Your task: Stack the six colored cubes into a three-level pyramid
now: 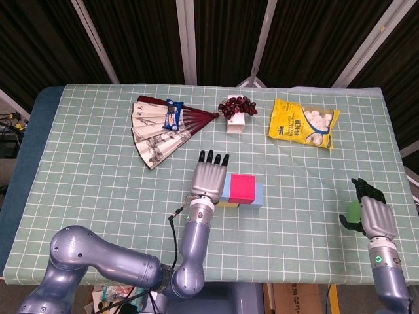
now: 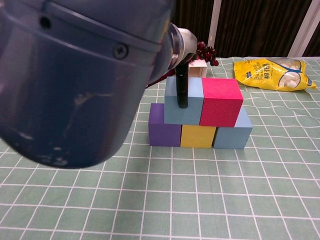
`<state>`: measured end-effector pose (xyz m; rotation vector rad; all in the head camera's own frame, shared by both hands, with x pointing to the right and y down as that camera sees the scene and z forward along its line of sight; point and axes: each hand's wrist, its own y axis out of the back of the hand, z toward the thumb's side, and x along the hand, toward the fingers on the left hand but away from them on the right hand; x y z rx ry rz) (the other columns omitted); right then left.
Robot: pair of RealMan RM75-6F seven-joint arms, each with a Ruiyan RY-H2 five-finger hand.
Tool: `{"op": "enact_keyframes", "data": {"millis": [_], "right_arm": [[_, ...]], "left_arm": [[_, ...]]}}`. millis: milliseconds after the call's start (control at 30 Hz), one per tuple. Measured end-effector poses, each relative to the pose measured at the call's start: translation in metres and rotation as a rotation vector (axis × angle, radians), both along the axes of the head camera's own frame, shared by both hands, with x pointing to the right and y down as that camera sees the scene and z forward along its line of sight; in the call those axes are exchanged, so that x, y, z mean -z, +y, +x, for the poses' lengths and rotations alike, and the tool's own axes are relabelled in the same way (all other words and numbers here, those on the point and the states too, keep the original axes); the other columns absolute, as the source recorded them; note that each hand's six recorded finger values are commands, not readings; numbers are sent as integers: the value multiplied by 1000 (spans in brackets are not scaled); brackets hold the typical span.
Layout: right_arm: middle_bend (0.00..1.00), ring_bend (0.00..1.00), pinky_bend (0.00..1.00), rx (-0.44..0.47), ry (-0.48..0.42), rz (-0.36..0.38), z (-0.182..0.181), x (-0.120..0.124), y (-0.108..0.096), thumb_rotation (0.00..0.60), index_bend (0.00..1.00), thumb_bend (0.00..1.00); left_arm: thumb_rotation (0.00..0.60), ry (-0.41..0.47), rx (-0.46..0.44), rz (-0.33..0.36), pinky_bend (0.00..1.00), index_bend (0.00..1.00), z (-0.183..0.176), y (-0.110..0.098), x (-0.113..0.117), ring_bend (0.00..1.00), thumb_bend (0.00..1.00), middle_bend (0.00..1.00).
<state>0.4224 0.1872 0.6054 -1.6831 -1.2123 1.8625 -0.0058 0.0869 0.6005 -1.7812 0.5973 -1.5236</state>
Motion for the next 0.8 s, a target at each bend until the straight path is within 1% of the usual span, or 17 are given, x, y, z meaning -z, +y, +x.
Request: {"op": "enact_keyframes", "data": {"millis": [200, 400, 500, 600, 733, 800], "right_arm": [[0, 0, 0, 5, 10, -3, 0, -1, 0, 600, 0, 336], [0, 0, 0, 21, 27, -4, 1, -1, 1, 600, 0, 336], [0, 0, 0, 29, 36, -2, 0, -1, 1, 600, 0, 336], [0, 0, 0, 40, 42, 1, -1, -1, 1, 600, 0, 336], [0, 0, 0, 56, 53, 1, -2, -1, 2, 600, 0, 336], [0, 0, 0, 67, 62, 0, -2, -1, 3, 600, 0, 336]], "left_arm": [[600, 49, -2, -9, 13, 0, -4, 1, 8, 0, 47, 37], [600, 102, 9, -14, 13, 0, -20, 0, 19, 0, 47, 34], [600, 123, 16, 2, 13, 0, -34, -3, 27, 0, 47, 33], [600, 128, 27, 35, 13, 0, -56, -9, 35, 0, 47, 33], [600, 150, 65, 70, 13, 0, -91, -15, 46, 0, 47, 34], [600, 144, 75, 80, 13, 0, -108, -16, 48, 0, 47, 33]]}}
